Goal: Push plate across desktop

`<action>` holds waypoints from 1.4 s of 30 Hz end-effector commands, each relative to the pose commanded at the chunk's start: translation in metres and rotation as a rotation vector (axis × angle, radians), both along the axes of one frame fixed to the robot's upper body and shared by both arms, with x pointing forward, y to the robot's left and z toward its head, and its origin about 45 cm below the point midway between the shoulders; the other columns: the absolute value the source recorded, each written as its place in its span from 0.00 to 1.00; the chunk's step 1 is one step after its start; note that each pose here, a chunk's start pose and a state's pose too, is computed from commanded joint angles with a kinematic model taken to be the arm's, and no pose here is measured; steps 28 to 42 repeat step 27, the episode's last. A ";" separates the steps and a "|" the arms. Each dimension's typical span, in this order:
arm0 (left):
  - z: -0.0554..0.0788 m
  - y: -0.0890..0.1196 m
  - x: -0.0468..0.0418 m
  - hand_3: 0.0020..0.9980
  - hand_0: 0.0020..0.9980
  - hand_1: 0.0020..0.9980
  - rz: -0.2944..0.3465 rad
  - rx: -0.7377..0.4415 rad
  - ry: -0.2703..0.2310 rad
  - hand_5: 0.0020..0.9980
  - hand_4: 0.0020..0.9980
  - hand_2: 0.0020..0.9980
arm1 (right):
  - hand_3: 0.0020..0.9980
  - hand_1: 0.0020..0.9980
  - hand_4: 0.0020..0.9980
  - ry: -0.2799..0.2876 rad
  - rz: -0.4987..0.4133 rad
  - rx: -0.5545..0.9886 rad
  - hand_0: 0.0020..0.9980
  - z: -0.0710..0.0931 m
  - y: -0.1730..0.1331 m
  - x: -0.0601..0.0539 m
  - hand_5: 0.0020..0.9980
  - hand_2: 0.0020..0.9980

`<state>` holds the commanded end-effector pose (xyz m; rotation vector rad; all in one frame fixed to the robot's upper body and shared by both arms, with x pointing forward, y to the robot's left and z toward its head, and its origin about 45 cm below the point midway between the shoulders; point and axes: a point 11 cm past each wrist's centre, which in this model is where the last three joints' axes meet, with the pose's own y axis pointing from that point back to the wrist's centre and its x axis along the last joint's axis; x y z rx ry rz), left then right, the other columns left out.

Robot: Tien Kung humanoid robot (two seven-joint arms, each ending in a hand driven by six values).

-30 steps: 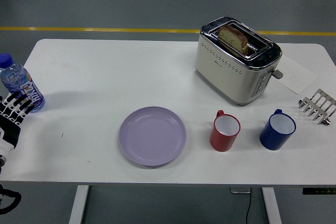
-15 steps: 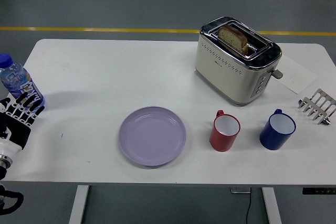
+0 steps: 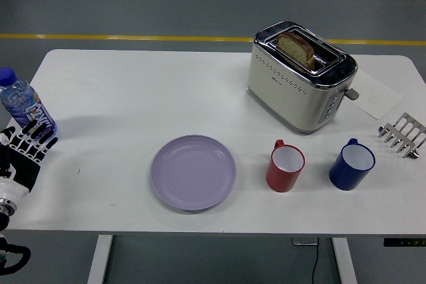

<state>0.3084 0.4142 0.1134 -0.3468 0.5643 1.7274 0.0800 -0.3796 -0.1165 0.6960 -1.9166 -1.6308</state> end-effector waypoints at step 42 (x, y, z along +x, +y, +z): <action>-0.002 -0.006 0.0048 0.64 0.69 0.68 -0.012 0.004 0.006 1.00 0.46 0.67 | 0.61 0.66 0.43 -0.004 -0.011 0.004 0.66 0.000 0.000 0.001 0.26 0.71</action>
